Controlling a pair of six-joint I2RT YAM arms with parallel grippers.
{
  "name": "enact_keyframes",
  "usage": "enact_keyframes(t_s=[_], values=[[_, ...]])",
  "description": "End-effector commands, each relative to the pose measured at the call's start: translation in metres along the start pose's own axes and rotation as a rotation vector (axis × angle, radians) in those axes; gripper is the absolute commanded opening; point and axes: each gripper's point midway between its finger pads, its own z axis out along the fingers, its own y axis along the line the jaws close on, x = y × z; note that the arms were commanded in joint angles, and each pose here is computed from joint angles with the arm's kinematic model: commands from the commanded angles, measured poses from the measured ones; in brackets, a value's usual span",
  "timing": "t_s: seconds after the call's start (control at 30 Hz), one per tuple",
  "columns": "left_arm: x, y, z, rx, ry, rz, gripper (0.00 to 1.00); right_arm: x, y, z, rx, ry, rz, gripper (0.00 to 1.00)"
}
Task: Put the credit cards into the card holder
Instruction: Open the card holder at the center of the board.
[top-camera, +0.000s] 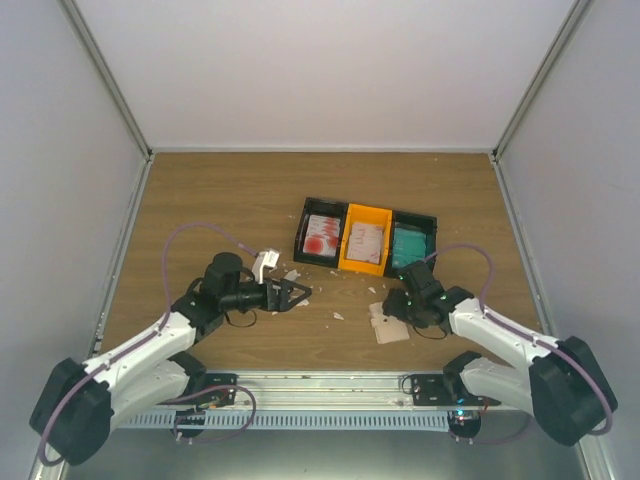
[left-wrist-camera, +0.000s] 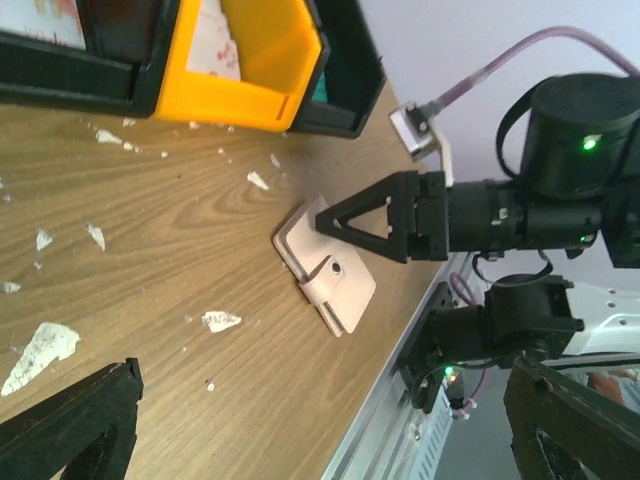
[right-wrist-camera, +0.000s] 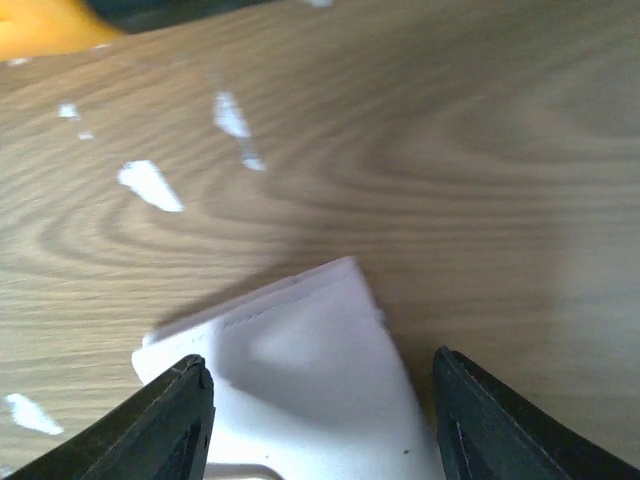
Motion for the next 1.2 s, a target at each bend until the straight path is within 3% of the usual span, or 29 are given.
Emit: enact_keyframes(t_s=[0.0, 0.27, 0.5, 0.67, 0.83, 1.07, 1.17], values=[[-0.009, -0.008, 0.010, 0.017, -0.008, 0.017, 0.99, 0.025, 0.026, 0.014, -0.161, 0.130, -0.011, 0.59], [0.007, -0.002, 0.035, -0.030, 0.054, -0.059, 0.99, 0.033, 0.058, 0.013, -0.329, 0.200, -0.049, 0.60], [0.040, -0.013, 0.070, -0.059, 0.146, -0.124, 0.94, 0.025, 0.024, 0.003, -0.148, 0.127, -0.089, 0.70], [0.070, -0.018, 0.088, -0.109, 0.182, -0.151, 0.91, 0.031, 0.004, -0.011, -0.084, 0.112, -0.070, 0.71], [0.095, -0.016, 0.100, -0.145, 0.242, -0.182, 0.90, 0.056, 0.005, -0.012, -0.112, 0.195, -0.067, 0.67], [0.116, -0.003, 0.104, -0.201, 0.283, -0.228, 0.73, 0.080, 0.042, -0.012, -0.320, 0.304, -0.084, 0.55], [0.113, 0.003, 0.105, -0.234, 0.260, -0.230, 0.67, 0.080, 0.054, -0.013, -0.384, 0.315, -0.084, 0.55]])
